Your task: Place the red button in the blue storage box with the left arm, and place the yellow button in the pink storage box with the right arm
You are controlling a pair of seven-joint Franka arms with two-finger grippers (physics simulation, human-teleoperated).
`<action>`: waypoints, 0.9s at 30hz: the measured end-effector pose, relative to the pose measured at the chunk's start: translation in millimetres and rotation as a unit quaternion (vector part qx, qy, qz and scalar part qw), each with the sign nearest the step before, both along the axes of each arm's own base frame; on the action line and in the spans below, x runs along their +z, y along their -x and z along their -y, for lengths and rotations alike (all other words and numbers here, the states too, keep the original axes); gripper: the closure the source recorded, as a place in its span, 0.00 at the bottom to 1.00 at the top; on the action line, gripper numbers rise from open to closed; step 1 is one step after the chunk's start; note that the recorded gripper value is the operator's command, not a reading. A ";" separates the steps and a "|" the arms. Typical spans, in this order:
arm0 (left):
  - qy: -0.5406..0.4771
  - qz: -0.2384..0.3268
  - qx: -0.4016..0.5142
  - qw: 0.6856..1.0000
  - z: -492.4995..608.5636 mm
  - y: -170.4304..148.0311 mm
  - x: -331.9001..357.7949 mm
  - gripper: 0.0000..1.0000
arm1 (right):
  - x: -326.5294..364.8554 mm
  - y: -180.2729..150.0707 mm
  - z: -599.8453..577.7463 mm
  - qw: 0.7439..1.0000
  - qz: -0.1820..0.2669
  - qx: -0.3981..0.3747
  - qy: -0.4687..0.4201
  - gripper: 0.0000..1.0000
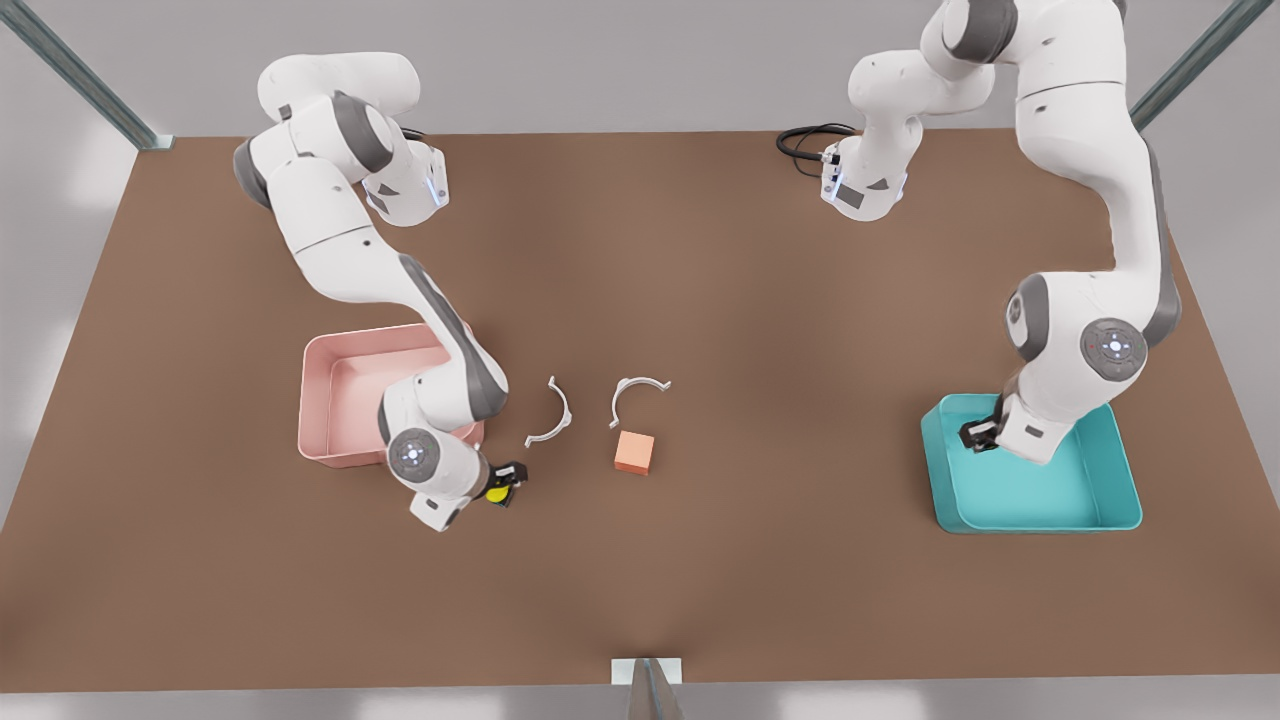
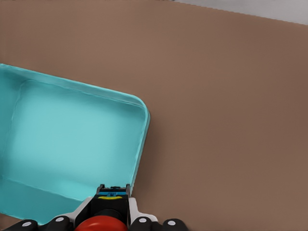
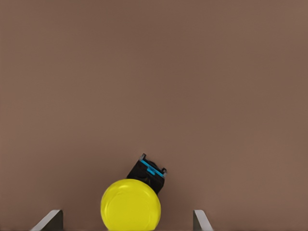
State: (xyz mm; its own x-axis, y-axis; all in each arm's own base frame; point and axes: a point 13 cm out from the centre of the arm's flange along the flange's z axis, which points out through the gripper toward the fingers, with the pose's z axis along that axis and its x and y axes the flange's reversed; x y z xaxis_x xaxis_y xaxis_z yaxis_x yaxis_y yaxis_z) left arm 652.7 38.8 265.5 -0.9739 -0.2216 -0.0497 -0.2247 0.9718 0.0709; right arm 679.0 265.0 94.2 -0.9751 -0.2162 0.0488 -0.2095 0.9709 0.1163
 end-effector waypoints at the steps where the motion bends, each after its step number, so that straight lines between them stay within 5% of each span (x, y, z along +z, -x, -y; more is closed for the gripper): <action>1: 0.001 -0.005 -0.001 1.000 -21.0 -4.8 -5.5 0.58 | -2.7 2.7 -3.3 1.000 -0.002 0.004 0.000 0.00; 10: 0.039 -0.063 -0.067 0.995 -85.8 -14.2 -116.8 0.49 | -28.7 10.6 -5.4 1.000 -0.013 0.017 -0.001 0.10; 11: 0.045 -0.064 -0.074 0.994 -85.1 -14.1 -131.5 0.40 | -32.6 11.5 -5.3 1.000 -0.014 0.018 -0.001 0.10; 13: 0.053 -0.059 -0.090 0.993 -84.1 -16.4 -147.2 0.00 | -37.8 12.5 -5.3 1.000 -0.015 0.019 -0.001 0.15; 16: 0.059 -0.045 -0.114 0.991 -83.7 -22.7 -147.6 0.00 | -42.5 12.6 -5.5 1.000 -0.015 0.021 -0.002 0.16; 23: 0.036 0.022 -0.176 0.983 -50.8 -64.6 7.3 0.00 | -50.7 7.9 -4.3 1.000 -0.004 0.027 -0.001 0.16; 27: 0.032 0.062 -0.195 0.978 -8.2 -47.1 129.8 0.00 | -48.0 4.4 -5.2 0.999 0.005 0.035 0.002 0.16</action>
